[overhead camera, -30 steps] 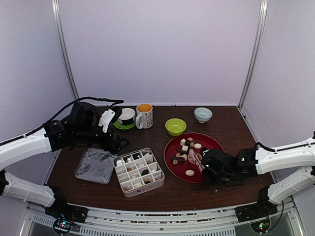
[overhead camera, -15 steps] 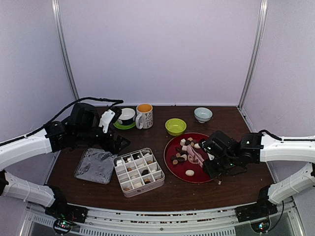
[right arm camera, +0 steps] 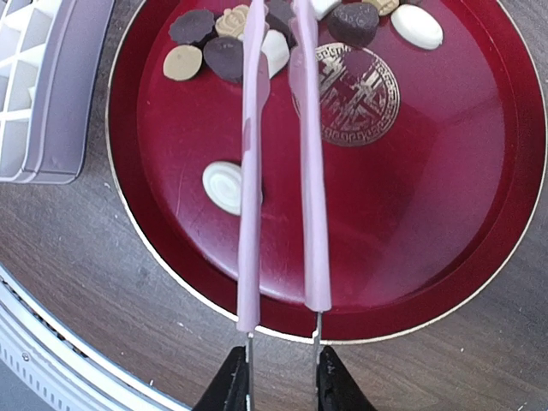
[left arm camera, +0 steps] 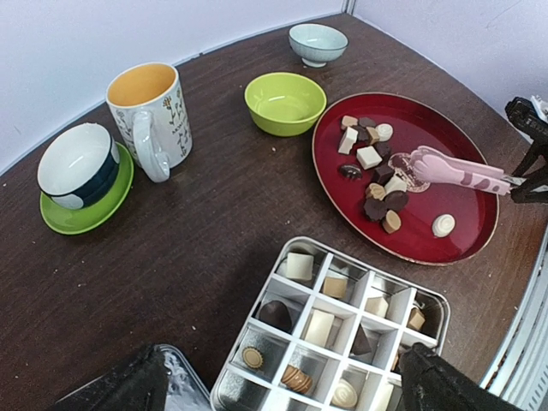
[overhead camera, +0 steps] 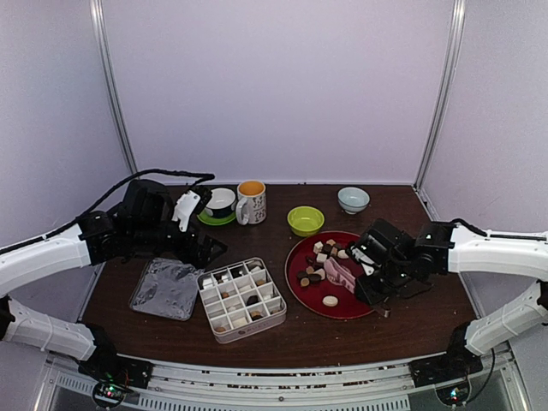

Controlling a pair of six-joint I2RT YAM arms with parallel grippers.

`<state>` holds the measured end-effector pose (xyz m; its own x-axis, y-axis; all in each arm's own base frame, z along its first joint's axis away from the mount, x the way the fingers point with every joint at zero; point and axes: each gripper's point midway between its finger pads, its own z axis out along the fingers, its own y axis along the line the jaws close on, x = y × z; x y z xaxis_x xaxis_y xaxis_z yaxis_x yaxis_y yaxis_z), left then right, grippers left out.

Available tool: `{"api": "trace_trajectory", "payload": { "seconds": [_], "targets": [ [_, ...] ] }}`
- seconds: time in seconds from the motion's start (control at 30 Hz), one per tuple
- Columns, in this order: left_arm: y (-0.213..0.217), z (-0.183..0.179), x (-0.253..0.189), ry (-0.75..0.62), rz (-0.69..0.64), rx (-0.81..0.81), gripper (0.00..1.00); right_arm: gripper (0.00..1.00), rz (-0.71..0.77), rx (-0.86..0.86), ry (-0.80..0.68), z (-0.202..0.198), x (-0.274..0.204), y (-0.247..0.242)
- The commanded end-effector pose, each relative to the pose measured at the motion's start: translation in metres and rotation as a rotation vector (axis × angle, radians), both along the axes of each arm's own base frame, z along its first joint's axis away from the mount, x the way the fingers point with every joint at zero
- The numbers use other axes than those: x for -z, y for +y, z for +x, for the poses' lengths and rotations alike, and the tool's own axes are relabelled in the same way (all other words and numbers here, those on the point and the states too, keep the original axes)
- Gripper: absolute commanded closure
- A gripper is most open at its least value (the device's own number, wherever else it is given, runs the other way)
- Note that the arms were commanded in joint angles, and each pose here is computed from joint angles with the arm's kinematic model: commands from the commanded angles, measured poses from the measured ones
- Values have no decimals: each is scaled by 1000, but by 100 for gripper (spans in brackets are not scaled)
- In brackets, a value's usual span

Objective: Pack the chocolate
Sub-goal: Pick up the fake chocolate from the plate.

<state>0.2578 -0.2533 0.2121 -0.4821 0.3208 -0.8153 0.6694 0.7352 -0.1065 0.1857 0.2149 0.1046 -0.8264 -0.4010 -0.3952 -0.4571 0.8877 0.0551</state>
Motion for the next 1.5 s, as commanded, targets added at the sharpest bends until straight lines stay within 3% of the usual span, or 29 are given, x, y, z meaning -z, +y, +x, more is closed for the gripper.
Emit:
{"api": "trace_trajectory", "payload": {
  "seconds": [0.0, 0.97, 1.47],
  "targets": [
    [-6, 5, -8, -21, -40, 2, 2, 72, 13, -37, -4, 10, -7, 12],
    [-7, 9, -5, -13, -16, -3, 2, 67, 24, -93, 59, 25, 13, 24],
    [-5, 10, -4, -12, -9, -9, 2, 71, 19, -126, 111, 25, 26, 33]
  ]
}}
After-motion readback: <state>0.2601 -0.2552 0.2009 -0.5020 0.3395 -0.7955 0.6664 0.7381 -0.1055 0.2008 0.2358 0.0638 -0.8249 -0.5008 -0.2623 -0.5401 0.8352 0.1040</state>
